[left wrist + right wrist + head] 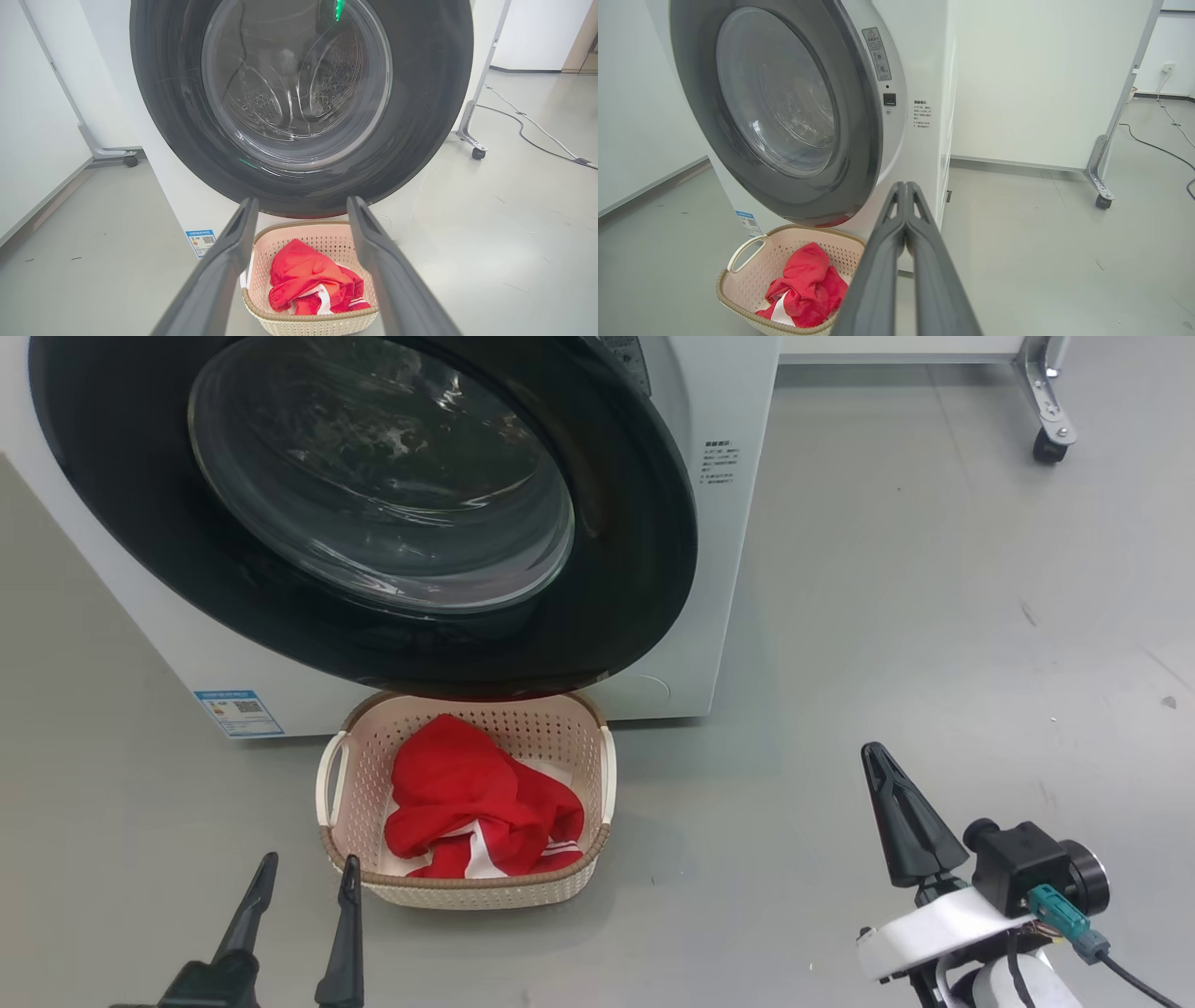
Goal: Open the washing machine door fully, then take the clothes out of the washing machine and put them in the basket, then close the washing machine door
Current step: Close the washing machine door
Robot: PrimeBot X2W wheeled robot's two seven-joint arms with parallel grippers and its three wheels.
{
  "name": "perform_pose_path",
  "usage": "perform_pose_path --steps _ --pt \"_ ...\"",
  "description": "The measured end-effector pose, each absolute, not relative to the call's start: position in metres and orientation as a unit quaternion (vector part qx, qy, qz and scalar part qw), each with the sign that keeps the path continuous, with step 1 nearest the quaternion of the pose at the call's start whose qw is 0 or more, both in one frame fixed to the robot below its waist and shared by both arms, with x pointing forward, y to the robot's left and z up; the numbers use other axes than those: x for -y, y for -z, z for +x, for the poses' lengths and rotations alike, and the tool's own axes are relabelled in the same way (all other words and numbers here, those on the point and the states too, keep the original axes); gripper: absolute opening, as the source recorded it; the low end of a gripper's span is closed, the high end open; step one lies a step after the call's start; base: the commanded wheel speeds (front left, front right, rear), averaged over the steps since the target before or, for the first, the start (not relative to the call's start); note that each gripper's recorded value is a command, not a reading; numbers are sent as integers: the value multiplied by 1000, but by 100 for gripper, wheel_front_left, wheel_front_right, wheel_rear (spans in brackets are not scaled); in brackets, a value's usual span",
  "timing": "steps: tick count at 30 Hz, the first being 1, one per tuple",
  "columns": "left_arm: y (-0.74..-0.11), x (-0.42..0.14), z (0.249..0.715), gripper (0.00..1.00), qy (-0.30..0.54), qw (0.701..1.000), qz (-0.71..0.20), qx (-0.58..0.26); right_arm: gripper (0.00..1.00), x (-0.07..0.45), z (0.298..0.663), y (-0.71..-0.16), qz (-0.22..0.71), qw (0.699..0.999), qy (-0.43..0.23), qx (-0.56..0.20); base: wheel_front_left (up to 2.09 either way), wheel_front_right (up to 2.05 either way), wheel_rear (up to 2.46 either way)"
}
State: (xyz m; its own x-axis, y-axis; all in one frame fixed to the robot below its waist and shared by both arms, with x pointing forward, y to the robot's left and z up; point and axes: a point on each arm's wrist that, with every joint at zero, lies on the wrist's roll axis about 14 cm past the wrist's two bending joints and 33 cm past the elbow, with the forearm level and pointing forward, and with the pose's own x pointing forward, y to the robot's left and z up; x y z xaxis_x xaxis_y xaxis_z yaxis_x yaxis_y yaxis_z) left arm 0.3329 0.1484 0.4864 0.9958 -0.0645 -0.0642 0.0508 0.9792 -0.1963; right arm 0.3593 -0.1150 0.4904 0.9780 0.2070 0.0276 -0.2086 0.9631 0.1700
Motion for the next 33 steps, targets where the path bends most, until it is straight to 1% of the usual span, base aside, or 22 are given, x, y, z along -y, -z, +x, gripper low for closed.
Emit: perform_pose_path --steps 5,10,21,33 --pt "-486 -153 332 100 21 994 -99 -35 0 99 376 -500 79 987 -140 20 0 0 0" --pt "-496 -160 340 100 9 995 -98 -17 0 81 399 -516 73 980 -178 45 0 0 0" --pt "-494 -173 349 100 -17 995 -100 -13 0 38 460 -559 63 961 -248 104 0 0 0" --pt "-485 -187 360 100 -41 994 -99 -20 0 3 507 -536 58 954 -288 62 0 0 0"
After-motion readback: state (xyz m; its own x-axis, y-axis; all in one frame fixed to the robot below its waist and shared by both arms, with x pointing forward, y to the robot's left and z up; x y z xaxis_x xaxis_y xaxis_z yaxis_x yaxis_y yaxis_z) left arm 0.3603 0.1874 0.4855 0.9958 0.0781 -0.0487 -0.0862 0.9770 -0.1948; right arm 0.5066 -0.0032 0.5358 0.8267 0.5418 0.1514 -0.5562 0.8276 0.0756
